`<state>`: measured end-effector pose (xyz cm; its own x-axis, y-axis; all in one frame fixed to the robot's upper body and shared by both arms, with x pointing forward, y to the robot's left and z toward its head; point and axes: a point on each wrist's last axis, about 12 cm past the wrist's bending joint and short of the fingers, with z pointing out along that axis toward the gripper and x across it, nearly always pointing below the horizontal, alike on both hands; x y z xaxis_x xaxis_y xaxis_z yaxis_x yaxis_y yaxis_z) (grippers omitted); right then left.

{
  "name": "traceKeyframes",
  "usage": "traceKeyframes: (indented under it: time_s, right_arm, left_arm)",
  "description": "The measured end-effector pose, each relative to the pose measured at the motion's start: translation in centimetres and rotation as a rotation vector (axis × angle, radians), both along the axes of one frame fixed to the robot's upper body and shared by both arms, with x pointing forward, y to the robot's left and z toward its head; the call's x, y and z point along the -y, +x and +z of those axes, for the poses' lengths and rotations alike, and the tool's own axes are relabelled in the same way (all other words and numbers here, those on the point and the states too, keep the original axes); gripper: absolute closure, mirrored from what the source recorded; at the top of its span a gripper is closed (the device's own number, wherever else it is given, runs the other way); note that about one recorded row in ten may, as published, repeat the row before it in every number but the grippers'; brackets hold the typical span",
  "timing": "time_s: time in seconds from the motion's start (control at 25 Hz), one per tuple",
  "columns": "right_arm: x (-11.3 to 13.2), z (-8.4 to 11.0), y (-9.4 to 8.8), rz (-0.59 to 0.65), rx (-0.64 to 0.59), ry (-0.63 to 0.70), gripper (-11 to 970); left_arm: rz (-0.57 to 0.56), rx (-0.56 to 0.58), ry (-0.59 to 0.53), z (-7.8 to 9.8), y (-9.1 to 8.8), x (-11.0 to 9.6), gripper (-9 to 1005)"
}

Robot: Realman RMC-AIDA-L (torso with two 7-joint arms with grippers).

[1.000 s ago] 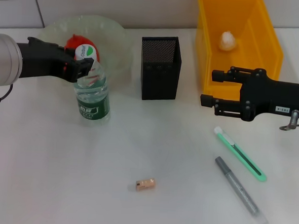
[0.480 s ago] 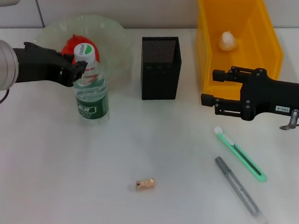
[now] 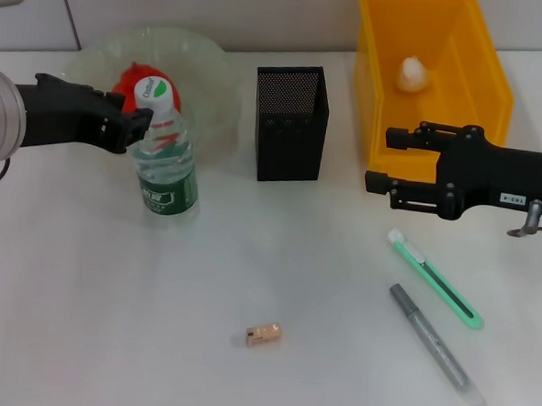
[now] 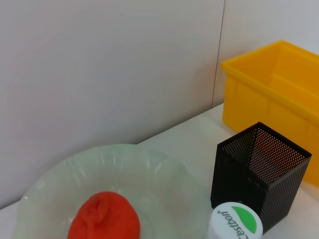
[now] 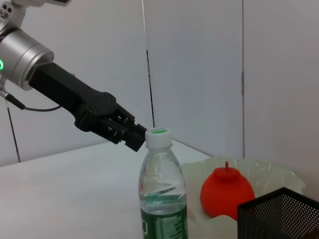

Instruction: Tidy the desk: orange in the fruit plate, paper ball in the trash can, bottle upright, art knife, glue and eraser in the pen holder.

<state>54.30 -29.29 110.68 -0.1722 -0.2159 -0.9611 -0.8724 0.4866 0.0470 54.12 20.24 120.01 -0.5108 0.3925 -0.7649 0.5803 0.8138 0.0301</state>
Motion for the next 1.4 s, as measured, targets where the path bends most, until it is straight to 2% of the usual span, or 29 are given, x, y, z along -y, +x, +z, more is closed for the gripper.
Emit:
traceKeyframes:
  time_s: [0.2, 0.24, 0.4, 0.48, 0.64, 0.92, 1.4]
  right_arm:
    - [0.0, 0.0, 0.0, -0.001, -0.001, 0.0, 250]
    - [0.1, 0.0, 0.0, -0.002, -0.001, 0.0, 250]
    - [0.1, 0.0, 0.0, -0.004, -0.003, 0.002, 249]
    - [0.1, 0.1, 0.0, -0.005, -0.008, 0.005, 249]
    - [0.1, 0.1, 0.0, -0.007, -0.013, 0.007, 249]
    - [0.2, 0.0, -0.2, -0.011, -0.019, 0.008, 250]
    - [1.1, 0.1, -0.1, -0.062, -0.013, 0.01, 250]
  left_arm:
    - [-0.008, -0.009, -0.017, 0.0, -0.1, 0.2, 673]
    - [-0.015, -0.016, -0.051, 0.2, -0.4, 0.2, 653]
    - [-0.02, -0.014, -0.074, 0.4, -0.6, 0.2, 495]
    - [-0.045, 0.035, -0.077, 0.5, -0.7, 0.0, 415]
    - [-0.056, 0.064, -0.086, 0.1, -0.5, -0.1, 256]
    - [-0.027, 0.104, -0.107, -0.9, -0.4, -1.1, 198]
    - [-0.096, 0.198, -0.174, -0.2, -2.3, -1.6, 203]
